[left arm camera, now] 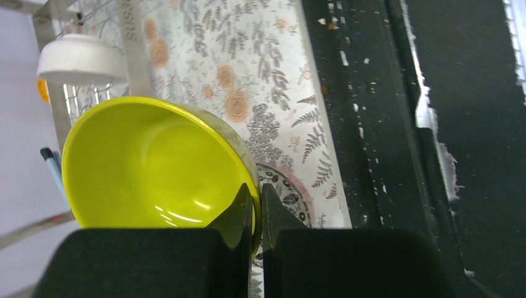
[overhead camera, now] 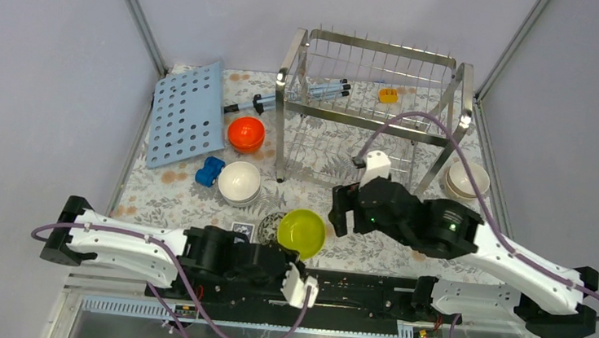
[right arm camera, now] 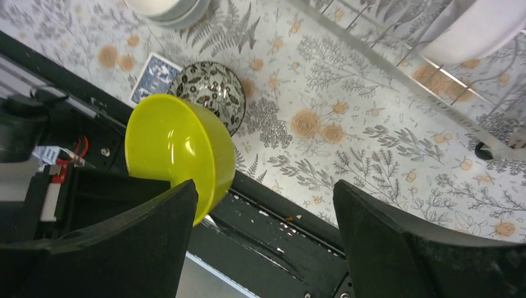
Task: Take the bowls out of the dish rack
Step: Place the bowl at the center of the board.
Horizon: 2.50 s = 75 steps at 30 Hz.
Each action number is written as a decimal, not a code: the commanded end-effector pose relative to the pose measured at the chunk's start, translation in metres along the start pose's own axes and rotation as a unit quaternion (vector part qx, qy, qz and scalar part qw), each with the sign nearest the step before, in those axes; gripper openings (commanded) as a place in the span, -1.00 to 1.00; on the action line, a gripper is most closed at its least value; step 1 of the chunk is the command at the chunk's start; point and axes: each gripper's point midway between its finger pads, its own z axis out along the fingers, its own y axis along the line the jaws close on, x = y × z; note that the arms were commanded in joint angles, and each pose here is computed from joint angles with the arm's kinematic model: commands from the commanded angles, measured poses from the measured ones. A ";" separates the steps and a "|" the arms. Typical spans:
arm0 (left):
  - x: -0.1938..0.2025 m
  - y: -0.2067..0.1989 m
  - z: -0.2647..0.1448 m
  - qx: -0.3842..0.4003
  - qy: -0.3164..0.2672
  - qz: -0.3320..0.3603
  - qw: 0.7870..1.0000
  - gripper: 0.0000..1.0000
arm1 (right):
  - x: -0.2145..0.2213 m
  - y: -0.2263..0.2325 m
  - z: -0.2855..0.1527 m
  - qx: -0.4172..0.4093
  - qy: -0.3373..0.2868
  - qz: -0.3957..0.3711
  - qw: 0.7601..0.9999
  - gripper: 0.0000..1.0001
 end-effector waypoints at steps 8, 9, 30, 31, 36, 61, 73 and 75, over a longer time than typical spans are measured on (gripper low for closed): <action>-0.012 -0.032 0.009 0.045 0.011 0.091 0.995 -1.00 | 0.044 0.026 0.032 -0.051 0.076 -0.019 0.996 0.59; -0.013 -0.033 0.010 0.047 0.011 0.092 0.995 -1.00 | 0.049 0.027 0.033 -0.055 0.084 -0.017 0.995 0.57; -0.034 -0.046 0.018 0.076 -0.018 0.077 0.994 -1.00 | 0.107 0.035 0.058 -0.060 0.156 -0.037 0.985 -0.11; -0.036 -0.046 0.019 0.075 -0.021 0.072 0.994 -1.00 | 0.109 0.037 0.058 -0.062 0.160 -0.036 0.985 -0.16; -0.038 -0.047 0.021 0.073 -0.016 0.051 0.996 -1.00 | 0.117 0.031 0.061 -0.053 0.164 -0.033 0.984 -0.62; -0.083 0.046 -0.013 -0.116 -0.163 -0.388 0.900 0.97 | 0.110 -0.085 0.015 0.120 0.022 0.103 0.987 -1.00; 0.007 0.070 0.018 -0.237 -0.109 -0.732 0.629 0.98 | 0.130 -0.076 0.057 0.140 0.016 0.155 0.978 -1.00; 0.032 0.060 0.021 -0.246 -0.081 -0.769 0.585 0.98 | 0.134 -0.073 0.065 0.141 0.017 0.166 0.976 -1.00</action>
